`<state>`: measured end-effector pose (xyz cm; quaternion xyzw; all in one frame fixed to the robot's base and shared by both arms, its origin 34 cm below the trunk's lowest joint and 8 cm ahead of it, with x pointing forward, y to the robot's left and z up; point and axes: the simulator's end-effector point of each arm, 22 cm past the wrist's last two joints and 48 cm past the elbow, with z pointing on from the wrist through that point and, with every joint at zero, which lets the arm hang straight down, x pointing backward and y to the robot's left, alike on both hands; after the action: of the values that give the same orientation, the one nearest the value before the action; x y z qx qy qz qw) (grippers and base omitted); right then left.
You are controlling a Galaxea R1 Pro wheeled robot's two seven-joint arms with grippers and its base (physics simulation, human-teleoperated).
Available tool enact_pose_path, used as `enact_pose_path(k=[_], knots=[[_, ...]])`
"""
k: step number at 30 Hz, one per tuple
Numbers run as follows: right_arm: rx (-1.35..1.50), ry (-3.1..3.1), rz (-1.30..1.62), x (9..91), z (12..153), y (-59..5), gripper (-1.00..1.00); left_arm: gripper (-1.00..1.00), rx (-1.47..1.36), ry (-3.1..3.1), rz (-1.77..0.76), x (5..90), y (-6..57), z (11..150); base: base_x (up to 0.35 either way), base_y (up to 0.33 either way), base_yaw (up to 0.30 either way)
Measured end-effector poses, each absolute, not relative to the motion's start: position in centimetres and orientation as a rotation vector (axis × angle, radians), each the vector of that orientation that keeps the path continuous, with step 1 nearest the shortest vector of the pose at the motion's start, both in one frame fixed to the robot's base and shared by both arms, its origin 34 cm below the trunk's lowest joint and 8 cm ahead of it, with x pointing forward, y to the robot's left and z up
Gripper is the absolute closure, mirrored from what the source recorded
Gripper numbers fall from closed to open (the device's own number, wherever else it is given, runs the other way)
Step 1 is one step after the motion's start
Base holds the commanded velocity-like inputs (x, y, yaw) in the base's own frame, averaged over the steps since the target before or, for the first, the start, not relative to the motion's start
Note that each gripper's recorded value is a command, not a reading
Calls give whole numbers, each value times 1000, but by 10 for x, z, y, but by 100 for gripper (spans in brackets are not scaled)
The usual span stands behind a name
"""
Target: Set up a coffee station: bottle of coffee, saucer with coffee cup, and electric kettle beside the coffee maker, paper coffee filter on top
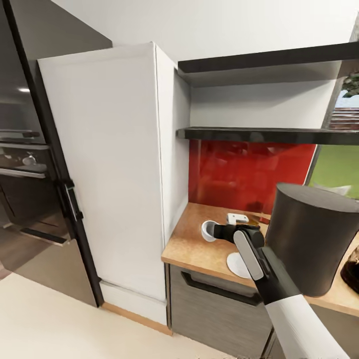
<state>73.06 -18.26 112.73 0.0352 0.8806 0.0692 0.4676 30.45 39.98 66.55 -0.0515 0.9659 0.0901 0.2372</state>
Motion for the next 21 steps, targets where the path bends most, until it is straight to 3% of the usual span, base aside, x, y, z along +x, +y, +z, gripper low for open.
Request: enact_pose_path(k=[5,11,21], knots=[[86,2167,173,730,1125,-181,100,-100,-145,2642,252,306,403,667,-169,190,-281],[85,2166,172,729,1126,-181,100,-100,-145,2640,250,307,402,667,39,281,-281],[90,2198,165,727,1113,-182,100,-100,-148,2634,254,309,404,669,12,57,-284]])
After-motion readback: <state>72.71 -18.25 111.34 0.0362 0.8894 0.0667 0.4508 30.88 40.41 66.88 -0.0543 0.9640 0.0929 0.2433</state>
